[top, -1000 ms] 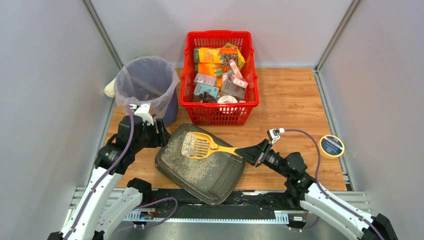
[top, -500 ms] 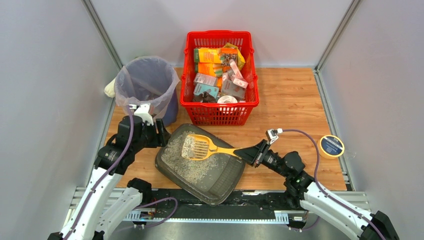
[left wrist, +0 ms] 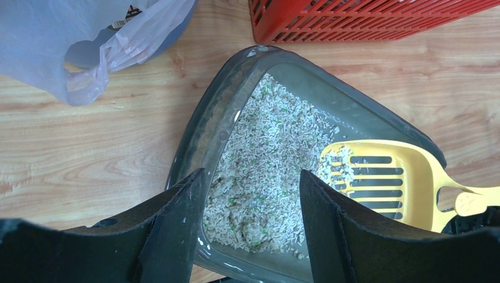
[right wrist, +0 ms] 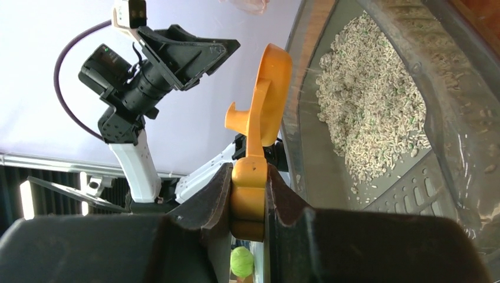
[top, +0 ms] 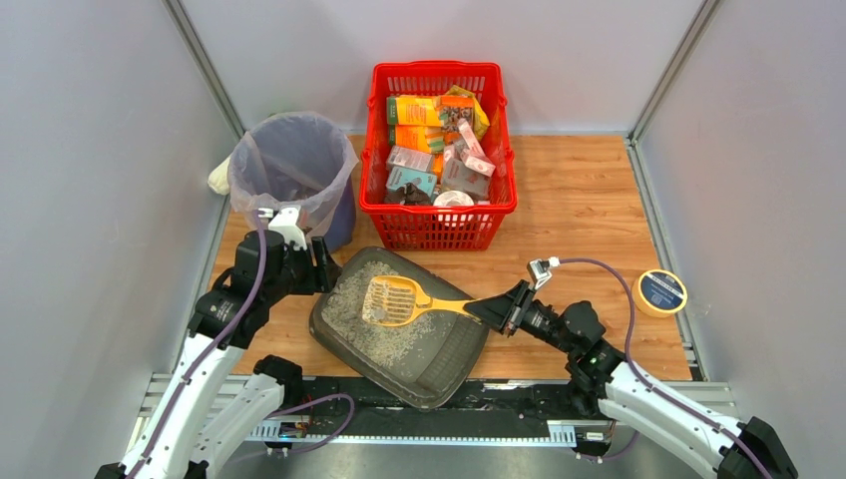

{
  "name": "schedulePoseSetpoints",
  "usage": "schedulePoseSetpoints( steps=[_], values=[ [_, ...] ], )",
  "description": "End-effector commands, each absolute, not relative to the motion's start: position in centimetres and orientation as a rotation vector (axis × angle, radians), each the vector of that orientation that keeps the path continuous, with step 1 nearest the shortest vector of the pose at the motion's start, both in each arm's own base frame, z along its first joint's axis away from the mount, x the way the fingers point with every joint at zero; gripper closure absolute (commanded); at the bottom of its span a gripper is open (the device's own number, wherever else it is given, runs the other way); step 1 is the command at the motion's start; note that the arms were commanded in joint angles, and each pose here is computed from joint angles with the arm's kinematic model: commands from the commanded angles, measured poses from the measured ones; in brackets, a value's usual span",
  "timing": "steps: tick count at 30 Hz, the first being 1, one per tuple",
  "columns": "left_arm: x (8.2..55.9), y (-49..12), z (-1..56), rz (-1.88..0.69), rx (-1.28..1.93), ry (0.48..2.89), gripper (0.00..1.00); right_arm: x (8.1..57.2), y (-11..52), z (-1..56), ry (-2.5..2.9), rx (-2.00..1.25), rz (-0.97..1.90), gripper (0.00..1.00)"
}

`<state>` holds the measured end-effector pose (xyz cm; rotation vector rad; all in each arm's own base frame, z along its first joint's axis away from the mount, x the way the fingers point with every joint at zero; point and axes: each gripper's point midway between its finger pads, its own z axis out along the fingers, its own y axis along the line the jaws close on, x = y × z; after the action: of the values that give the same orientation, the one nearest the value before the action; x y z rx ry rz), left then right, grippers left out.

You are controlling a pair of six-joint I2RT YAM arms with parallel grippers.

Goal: Clean the litter box

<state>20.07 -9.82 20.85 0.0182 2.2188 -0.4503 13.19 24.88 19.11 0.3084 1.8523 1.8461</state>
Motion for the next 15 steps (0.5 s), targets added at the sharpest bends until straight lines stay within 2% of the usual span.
schedulePoseSetpoints(
  steps=[1, 4, 8, 11, 13, 15],
  values=[
    [20.5, -10.2, 21.8, -0.475, 0.024, 2.176, 0.33, 13.2, 23.9, 14.2, 1.916, 0.438, 1.803, 1.0],
    [20.5, -10.1, 21.8, -0.466, 0.026, 2.179, 0.33, 12.0, 24.5, 15.6, 1.906, 0.273, 1.825, 1.0],
    [20.6, -10.4, 21.6, -0.488, 0.022, 2.177, 0.33, 13.1, 23.6, 14.5, 1.869, 0.418, 1.811, 1.0],
    [20.6, -10.4, 21.7, -0.487, 0.02, 2.177, 0.33, 12.2, 24.5, 15.6, 1.914, 0.293, 1.817, 1.0],
    [20.7, -10.4, 21.7, -0.486, 0.025, 2.172, 0.33, 13.3, 23.6, 13.9, 1.899, 0.441, 1.788, 1.0],
    [20.7, -10.3, 22.0, -0.479, 0.029, 2.166, 0.34, 12.5, 24.0, 15.1, 1.866, 0.315, 1.811, 1.0]
  ],
)
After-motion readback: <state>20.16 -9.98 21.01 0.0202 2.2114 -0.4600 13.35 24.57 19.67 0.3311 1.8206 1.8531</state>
